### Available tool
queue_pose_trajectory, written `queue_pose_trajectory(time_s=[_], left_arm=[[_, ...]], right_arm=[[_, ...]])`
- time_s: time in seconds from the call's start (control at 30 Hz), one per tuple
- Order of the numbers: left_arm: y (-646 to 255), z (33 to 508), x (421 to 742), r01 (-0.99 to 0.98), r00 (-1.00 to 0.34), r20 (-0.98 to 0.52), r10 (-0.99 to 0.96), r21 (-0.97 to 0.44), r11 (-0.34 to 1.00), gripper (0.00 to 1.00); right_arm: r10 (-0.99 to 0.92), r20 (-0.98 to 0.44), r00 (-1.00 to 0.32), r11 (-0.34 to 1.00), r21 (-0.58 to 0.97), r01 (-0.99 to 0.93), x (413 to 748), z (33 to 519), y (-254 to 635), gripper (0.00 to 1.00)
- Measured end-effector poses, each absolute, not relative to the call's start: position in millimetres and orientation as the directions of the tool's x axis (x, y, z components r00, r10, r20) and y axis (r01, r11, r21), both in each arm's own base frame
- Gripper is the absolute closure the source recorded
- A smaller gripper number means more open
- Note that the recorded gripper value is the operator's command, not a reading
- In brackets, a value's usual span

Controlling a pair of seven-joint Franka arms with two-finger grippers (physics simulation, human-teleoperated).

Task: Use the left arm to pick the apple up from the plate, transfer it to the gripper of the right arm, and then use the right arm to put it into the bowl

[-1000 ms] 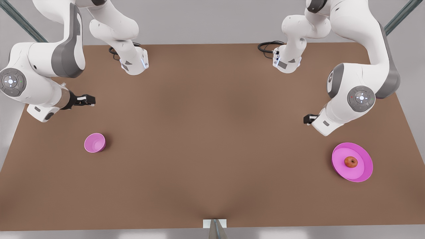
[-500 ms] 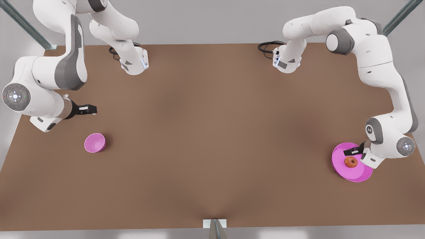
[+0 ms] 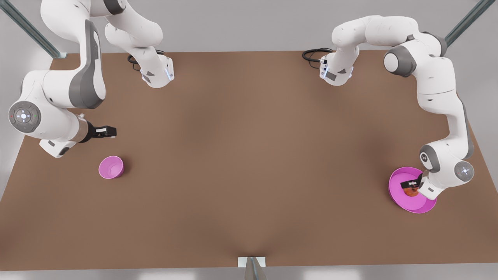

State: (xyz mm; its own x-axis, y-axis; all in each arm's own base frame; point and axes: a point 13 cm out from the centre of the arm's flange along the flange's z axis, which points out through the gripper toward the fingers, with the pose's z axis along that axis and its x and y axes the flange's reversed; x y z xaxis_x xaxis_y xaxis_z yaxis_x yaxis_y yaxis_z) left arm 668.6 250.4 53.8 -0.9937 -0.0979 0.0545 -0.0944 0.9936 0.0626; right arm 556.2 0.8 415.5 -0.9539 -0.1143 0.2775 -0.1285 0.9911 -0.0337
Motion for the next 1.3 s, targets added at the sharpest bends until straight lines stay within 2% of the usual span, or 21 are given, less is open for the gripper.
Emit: queue_pose_trajectory(time_s=[0.43,0.5,0.63,0.73,0.9,0.97,1.3], left_arm=[[252,33,674,-0.017,-0.999,0.027,-0.019,0.056,0.998,0.00],[251,32,674,-0.019,-1.000,0.023,-0.020,0.047,0.999,0.07],[248,28,675,-0.017,-1.000,0.020,-0.018,0.034,0.999,0.12],[247,28,675,-0.012,-1.000,0.018,-0.013,0.033,0.999,0.21],[249,31,677,-0.007,-1.000,0.012,-0.007,0.033,0.999,0.23],[249,31,677,-0.005,-1.000,0.011,-0.005,0.033,0.999,0.29],[248,42,681,0.000,-1.000,0.003,0.000,0.035,0.999,0.29]], right_arm=[[-0.112,0.284,-0.952,0.991,-0.035,-0.127,557,409,1,0.00],[-0.112,0.284,-0.952,0.991,-0.035,-0.127,557,408,1,0.00],[-0.112,0.293,-0.950,0.991,-0.034,-0.127,557,403,1,0.00],[-0.112,0.298,-0.948,0.991,-0.034,-0.128,558,400,2,0.00],[-0.111,0.301,-0.947,0.991,-0.034,-0.127,558,398,1,0.00],[-0.112,0.303,-0.946,0.991,-0.033,-0.127,558,397,2,0.00],[-0.112,0.313,-0.943,0.991,-0.031,-0.128,556,393,2,0.00]])
